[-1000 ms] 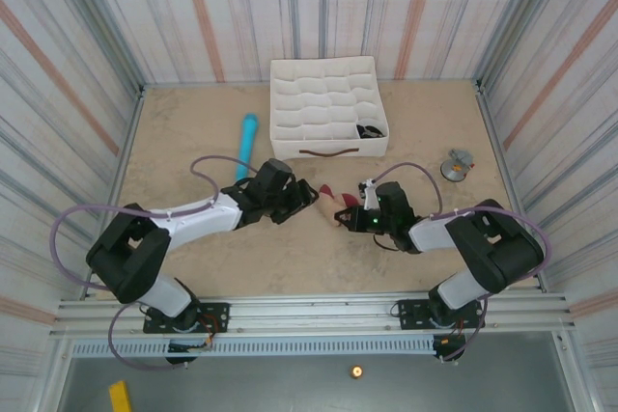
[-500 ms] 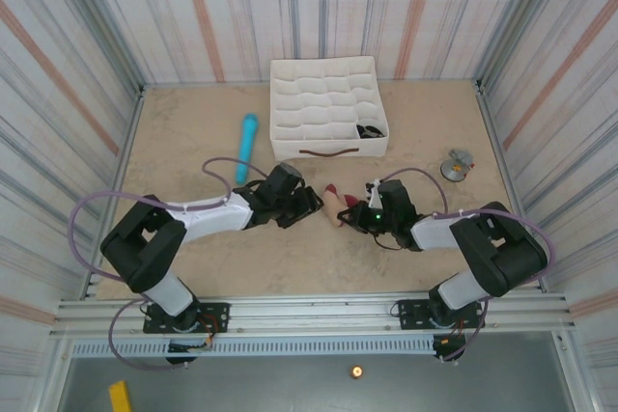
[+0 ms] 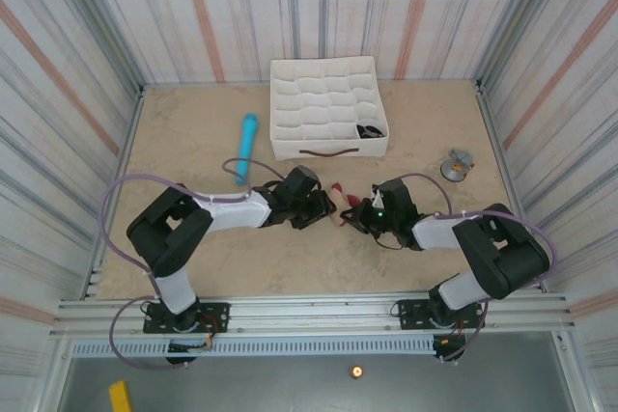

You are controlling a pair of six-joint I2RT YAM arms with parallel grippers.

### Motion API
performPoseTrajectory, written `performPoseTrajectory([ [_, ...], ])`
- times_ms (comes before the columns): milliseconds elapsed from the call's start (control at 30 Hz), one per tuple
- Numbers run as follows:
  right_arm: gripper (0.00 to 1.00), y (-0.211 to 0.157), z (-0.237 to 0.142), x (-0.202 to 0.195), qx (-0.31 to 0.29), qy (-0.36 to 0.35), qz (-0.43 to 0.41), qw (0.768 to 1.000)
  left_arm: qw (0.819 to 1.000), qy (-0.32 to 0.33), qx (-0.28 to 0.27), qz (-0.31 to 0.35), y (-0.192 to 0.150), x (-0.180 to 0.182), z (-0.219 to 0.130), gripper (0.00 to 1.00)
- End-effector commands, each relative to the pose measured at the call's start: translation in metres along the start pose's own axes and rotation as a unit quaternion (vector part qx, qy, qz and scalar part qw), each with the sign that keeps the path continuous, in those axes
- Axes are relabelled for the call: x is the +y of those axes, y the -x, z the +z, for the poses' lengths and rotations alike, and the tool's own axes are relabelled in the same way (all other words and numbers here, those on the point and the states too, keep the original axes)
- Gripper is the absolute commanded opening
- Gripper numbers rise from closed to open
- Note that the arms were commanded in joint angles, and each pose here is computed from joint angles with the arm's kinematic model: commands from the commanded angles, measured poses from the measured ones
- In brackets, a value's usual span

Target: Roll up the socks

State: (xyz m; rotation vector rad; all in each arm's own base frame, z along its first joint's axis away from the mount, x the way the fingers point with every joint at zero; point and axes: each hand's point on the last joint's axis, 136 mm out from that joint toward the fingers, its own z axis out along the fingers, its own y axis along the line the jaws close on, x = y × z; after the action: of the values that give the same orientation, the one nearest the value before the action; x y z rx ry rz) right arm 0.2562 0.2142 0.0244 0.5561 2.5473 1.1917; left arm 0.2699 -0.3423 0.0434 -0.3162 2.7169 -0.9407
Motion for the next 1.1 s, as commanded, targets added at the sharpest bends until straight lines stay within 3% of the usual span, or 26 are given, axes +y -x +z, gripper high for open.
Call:
performPoseTrajectory([
  [0, 0.00, -0.045, -0.032, -0.136, 0.021, -0.259, 0.119, 0.958, 1.000, -0.005, -0.005, -0.001, 0.004, -0.009, 0.007, 0.65],
  [700, 0.00, -0.039, -0.026, -0.128, 0.022, -0.231, 0.098, 0.968, 0.999, -0.014, 0.019, -0.028, 0.005, -0.011, 0.057, 0.55],
  [867, 0.00, -0.035, -0.025, -0.123, 0.020, -0.215, 0.084, 0.973, 0.999, -0.011, 0.025, -0.044, 0.003, -0.004, 0.065, 0.38],
  [967, 0.00, -0.029, -0.020, -0.110, 0.021, -0.186, 0.057, 0.981, 0.999, -0.003, 0.019, -0.047, 0.005, 0.001, 0.060, 0.22],
  [1067, 0.15, -0.021, -0.014, -0.091, 0.021, -0.153, 0.018, 0.988, 0.999, 0.008, 0.011, -0.045, 0.010, 0.005, 0.052, 0.05],
])
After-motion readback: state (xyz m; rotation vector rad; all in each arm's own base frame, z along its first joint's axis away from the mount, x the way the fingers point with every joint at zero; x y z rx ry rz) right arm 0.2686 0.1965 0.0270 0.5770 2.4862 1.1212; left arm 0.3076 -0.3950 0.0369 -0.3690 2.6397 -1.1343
